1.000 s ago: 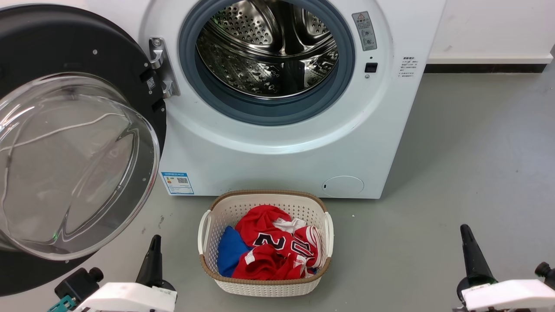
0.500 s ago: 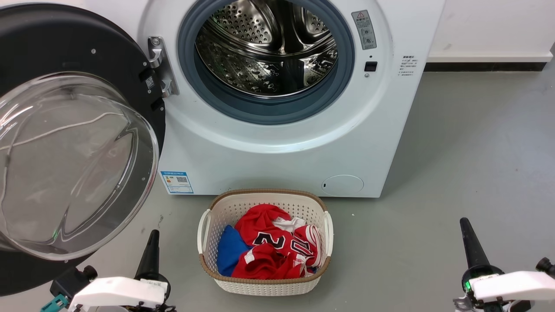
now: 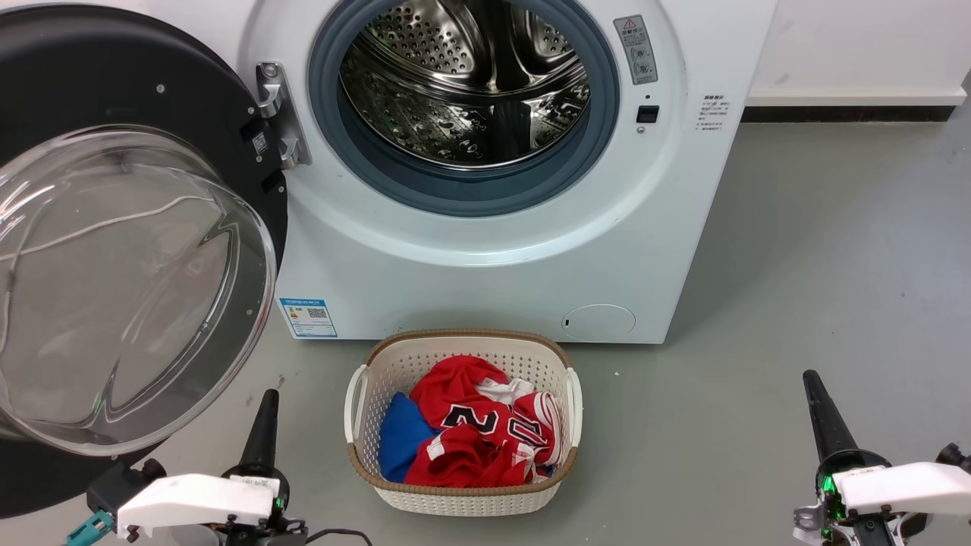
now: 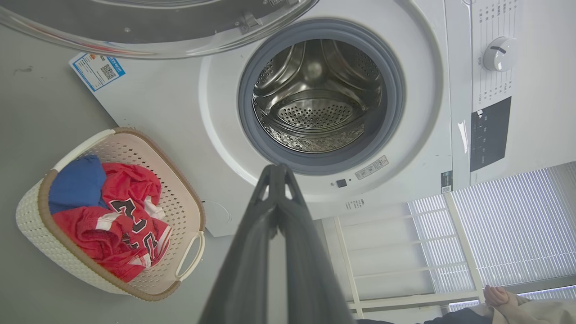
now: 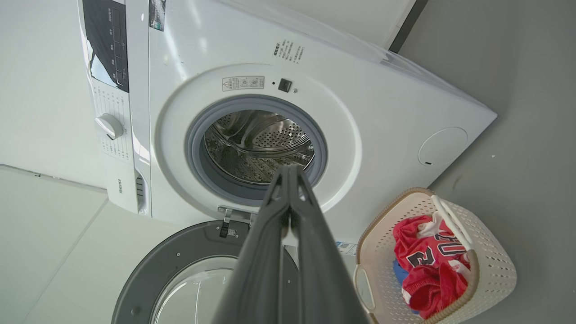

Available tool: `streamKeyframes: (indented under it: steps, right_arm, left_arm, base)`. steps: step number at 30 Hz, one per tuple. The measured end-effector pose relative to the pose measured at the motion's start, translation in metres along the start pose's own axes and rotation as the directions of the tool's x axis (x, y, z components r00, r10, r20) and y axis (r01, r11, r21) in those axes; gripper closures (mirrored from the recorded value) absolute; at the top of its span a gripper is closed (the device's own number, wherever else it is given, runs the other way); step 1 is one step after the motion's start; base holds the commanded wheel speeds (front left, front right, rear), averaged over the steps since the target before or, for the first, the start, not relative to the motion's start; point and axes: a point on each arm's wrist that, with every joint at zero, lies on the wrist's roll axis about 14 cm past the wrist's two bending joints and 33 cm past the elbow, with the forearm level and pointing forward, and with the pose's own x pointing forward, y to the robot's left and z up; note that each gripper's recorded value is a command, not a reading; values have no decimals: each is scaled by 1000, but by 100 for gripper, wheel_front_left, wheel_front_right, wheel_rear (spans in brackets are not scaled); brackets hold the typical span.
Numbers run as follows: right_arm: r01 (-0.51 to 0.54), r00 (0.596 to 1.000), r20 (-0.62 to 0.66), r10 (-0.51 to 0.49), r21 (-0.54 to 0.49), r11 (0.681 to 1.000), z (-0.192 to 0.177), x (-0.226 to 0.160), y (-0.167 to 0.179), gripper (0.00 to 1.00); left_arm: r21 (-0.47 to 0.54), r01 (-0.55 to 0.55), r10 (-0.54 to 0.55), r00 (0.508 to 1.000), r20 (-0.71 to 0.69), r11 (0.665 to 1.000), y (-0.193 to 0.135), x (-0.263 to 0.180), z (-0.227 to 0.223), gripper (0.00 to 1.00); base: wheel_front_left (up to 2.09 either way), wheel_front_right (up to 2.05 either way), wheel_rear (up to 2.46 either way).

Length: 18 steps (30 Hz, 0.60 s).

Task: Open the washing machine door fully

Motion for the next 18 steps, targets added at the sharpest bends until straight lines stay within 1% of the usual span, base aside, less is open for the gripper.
streamKeyframes:
  steps: [9,18]
  right_arm:
    - [-4,1000,-3,4,81,997,1,4,2,100]
    - [-5,1000,-6,6,154,988,2,7,2,100]
  left_arm:
    - [-88,10,-10,1000,-2,996,-2,3,1,100]
    - [-169,24,-24,1000,-2,985,-6,6,3,100]
  base:
    - [0,0,0]
    - [0,0,0]
